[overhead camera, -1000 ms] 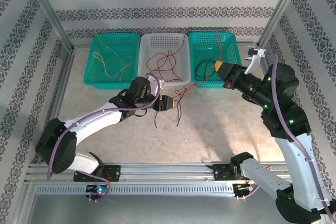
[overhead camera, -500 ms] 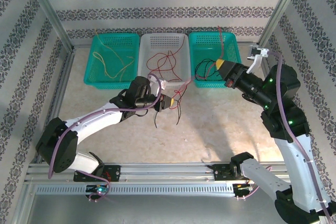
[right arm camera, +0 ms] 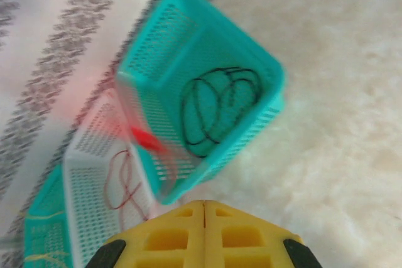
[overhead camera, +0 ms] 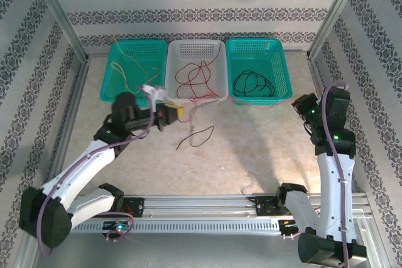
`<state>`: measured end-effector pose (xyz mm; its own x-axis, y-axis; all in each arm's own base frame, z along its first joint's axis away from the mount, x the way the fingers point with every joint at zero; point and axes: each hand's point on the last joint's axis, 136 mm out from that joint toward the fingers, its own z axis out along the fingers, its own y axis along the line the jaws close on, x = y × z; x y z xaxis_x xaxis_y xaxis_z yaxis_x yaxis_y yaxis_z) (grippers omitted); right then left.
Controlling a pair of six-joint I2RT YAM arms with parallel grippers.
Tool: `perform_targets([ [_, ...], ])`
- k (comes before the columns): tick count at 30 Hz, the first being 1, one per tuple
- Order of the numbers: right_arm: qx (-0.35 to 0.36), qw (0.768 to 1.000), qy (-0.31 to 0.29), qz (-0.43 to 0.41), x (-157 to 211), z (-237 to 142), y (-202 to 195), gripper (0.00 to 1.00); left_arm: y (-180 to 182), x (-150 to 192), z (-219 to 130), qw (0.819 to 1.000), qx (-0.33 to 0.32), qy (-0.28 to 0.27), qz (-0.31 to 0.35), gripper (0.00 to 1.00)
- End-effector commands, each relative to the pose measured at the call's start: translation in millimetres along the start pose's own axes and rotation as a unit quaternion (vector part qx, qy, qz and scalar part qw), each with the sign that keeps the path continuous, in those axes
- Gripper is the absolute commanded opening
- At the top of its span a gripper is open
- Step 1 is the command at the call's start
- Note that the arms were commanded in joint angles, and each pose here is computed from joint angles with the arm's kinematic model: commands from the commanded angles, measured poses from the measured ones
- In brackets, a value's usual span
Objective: Untangle the cables
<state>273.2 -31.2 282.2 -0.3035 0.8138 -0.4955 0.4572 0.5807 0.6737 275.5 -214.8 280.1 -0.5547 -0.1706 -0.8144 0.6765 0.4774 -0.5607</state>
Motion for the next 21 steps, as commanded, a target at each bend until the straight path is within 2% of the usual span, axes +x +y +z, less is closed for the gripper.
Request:
perform_targets([
  [1, -0.013, 0.999, -0.009, 0.034, -7.3, -3.4, -5.0, 0.00, 1.3, -30.0, -28.5, 0.995, 0.026, -0.082, -0.045, 0.00],
  [4, -0.013, 0.999, -0.016, 0.043, -12.1, -5.1, -8.9, 0.00, 32.3, -32.7, -37.7, 0.988, -0.026, -0.120, -0.095, 0.00],
  [9, -0.017, 0.999, -0.018, 0.045, -16.3, -9.4, -9.8, 0.00, 49.9, -22.3, -36.1, 0.984, -0.048, -0.120, -0.121, 0.00],
  [12, -0.069, 0.997, 0.006, 0.030, -11.0, -7.6, 13.4, 0.00, 41.5, -22.9, -31.8, 0.988, -0.024, -0.102, -0.116, 0.00],
  [14, -0.127, 0.991, 0.039, 0.003, -0.3, -7.5, 42.5, 0.00, 31.6, -26.2, -28.7, 0.990, 0.002, -0.088, -0.114, 0.00],
  [15, -0.143, 0.988, 0.057, -0.011, 7.3, -7.0, 53.4, 0.05, 26.4, -28.0, -27.5, 0.990, 0.015, -0.082, -0.112, 0.00],
  [16, -0.152, 0.985, 0.075, -0.032, 18.1, -6.6, 64.4, 0.16, 22.6, -30.2, -26.2, 0.990, 0.027, -0.079, -0.113, 0.00],
  [19, -0.189, 0.969, 0.123, -0.100, 57.5, -7.6, 96.6, 0.55, 11.6, -40.2, -24.9, 0.988, 0.057, -0.084, -0.115, 0.00],
  [21, -0.217, 0.956, 0.142, -0.134, 79.2, -11.3, 115.0, 0.61, 6.3, -47.2, -25.0, 0.986, 0.069, -0.093, -0.117, 0.00],
])
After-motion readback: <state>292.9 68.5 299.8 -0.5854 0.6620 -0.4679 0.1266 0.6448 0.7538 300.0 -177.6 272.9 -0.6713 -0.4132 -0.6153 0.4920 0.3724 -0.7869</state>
